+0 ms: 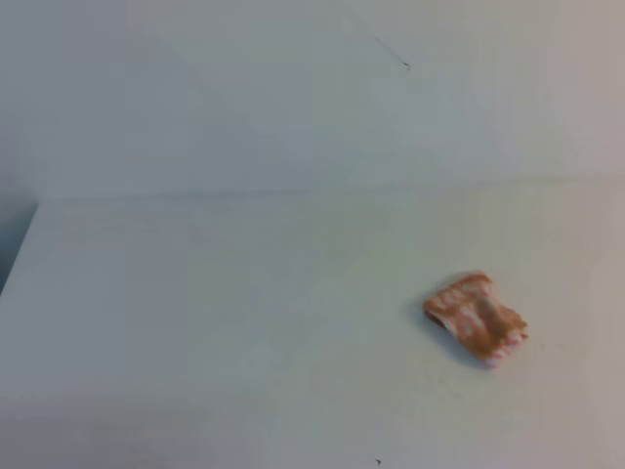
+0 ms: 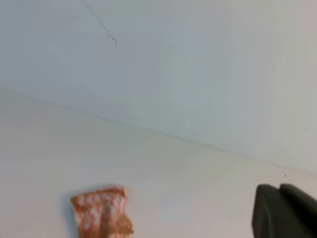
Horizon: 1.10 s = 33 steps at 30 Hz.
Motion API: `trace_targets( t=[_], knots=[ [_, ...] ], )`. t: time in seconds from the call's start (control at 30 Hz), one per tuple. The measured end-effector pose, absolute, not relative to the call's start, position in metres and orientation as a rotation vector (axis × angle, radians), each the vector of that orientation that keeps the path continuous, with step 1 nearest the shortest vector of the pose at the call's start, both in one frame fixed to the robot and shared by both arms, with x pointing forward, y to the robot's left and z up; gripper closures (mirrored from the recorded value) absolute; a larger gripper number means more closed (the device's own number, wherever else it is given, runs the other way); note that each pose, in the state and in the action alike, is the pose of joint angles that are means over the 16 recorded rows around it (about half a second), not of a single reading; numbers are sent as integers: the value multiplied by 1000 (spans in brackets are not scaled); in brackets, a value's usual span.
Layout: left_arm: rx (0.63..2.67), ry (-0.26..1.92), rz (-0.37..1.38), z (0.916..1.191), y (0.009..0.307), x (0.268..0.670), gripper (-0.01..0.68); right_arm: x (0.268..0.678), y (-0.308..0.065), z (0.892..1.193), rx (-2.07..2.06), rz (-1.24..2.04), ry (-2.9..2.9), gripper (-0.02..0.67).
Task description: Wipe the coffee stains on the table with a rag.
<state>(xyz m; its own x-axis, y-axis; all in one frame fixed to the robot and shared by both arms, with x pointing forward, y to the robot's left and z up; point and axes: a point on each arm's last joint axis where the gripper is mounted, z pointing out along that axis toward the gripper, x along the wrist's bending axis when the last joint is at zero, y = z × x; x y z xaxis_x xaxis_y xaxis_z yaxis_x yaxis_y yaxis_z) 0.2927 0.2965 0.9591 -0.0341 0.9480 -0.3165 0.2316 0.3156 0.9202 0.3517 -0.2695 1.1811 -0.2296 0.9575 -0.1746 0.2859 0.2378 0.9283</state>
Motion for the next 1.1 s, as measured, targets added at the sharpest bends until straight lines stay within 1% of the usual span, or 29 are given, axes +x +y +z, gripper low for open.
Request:
trace_targets(
  t=[0.27, 0.4, 0.53, 0.77, 1.1],
  knots=[
    [1129, 1511, 840, 959, 296, 293, 674, 314, -282, 1112, 1205, 1124, 1689, 649],
    [1129, 1511, 841, 959, 296, 293, 674, 308, -282, 1080, 1219, 1170, 1697, 650],
    [1130, 1511, 841, 959, 296, 293, 674, 306, -281, 1057, 1230, 1203, 1705, 650],
    [1130, 1511, 842, 959, 296, 293, 674, 306, -278, 1035, 1223, 1230, 1721, 651],
    [1130, 1511, 841, 959, 296, 293, 674, 307, -281, 1029, 1233, 1219, 1677, 651]
  ],
)
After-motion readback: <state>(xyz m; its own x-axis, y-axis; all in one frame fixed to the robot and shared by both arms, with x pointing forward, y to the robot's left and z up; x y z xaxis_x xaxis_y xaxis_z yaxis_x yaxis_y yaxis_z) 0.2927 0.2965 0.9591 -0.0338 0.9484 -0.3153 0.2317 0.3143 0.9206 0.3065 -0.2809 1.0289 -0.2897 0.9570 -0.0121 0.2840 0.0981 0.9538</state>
